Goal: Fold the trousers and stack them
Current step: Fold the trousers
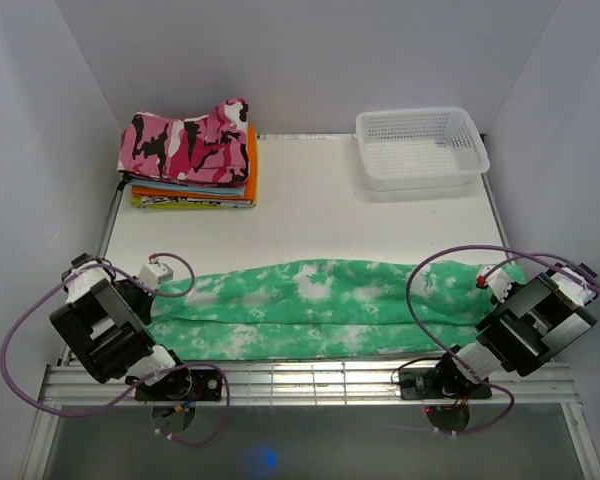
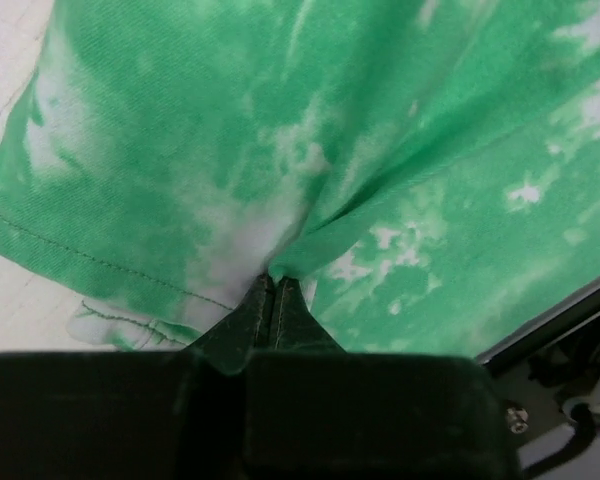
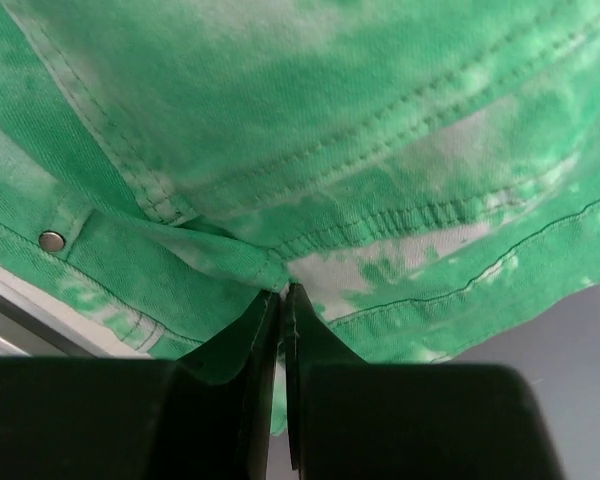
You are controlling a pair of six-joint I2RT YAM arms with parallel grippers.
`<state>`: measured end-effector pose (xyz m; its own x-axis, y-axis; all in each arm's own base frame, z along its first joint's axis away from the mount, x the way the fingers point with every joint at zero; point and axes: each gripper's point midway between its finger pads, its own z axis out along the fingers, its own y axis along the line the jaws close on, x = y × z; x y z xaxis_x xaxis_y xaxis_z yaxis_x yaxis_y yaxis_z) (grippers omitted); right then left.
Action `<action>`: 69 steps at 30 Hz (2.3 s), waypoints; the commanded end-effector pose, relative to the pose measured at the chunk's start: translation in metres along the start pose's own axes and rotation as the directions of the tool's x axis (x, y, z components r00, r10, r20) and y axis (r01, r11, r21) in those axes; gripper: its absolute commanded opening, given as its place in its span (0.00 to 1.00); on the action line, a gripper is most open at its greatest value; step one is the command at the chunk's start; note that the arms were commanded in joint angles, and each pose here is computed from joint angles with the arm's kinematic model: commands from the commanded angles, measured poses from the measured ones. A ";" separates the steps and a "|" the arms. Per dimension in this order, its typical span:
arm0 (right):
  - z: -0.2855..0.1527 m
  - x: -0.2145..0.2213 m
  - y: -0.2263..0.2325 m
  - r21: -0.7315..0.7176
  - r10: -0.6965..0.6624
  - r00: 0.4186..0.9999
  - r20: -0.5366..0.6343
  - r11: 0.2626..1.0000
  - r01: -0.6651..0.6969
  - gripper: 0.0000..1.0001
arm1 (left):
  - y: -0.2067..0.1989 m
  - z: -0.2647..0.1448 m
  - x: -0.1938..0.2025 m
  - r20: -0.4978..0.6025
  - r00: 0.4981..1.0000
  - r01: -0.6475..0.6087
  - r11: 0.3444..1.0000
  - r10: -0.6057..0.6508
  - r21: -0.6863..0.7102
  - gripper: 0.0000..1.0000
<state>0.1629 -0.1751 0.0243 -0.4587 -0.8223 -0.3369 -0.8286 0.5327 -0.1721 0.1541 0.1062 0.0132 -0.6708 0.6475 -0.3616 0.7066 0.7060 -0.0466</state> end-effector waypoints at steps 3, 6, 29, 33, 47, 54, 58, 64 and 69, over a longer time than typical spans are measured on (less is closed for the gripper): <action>0.018 -0.022 -0.018 -0.035 -0.247 0.969 -0.015 0.969 0.246 0.08 | 0.093 0.021 0.008 -0.126 0.964 0.207 0.957 -0.235 -0.204 0.00; 0.020 -0.042 -0.030 -0.053 -0.192 0.981 0.001 0.980 0.192 0.08 | 0.145 0.019 -0.025 -0.058 0.942 0.306 0.915 -0.332 -0.264 0.00; -0.046 -0.099 -0.092 -0.001 -0.162 0.978 0.129 0.986 0.164 0.08 | 0.260 -0.115 -0.115 0.283 0.934 0.315 0.875 -0.218 -0.367 0.00; -0.025 -0.086 -0.050 -0.038 -0.224 0.970 0.090 0.973 0.228 0.08 | 0.213 -0.086 -0.062 0.197 0.955 0.278 0.903 -0.222 -0.328 0.00; 0.011 -0.062 -0.032 -0.116 -0.141 0.990 -0.026 0.984 0.138 0.12 | 0.156 -0.015 -0.014 0.108 0.937 0.348 0.907 -0.331 -0.236 0.47; -0.025 -0.087 -0.053 -0.092 -0.138 0.990 0.036 0.986 0.141 0.87 | 0.145 -0.080 -0.070 0.248 0.950 0.242 0.952 -0.192 -0.187 0.98; -0.049 -0.118 -0.061 -0.069 -0.136 0.983 0.120 0.987 0.145 0.89 | 0.140 -0.117 -0.093 0.287 0.947 0.206 0.959 -0.146 -0.194 0.98; -0.057 -0.157 -0.075 -0.096 -0.016 0.982 0.190 0.995 0.034 0.81 | 0.128 -0.122 -0.106 0.302 0.941 0.218 0.957 -0.154 -0.191 0.91; -0.026 -0.181 -0.053 -0.192 0.042 0.987 0.153 0.981 -0.012 0.65 | 0.122 -0.084 -0.106 0.261 0.940 0.268 0.950 -0.222 -0.157 0.72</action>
<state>0.2903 -0.0907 0.1300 -0.3443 -0.8183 -0.4602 -0.8908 0.4396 -0.1151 0.2920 0.1634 0.1406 -0.7028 0.4118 -0.5801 0.4706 0.8806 0.0550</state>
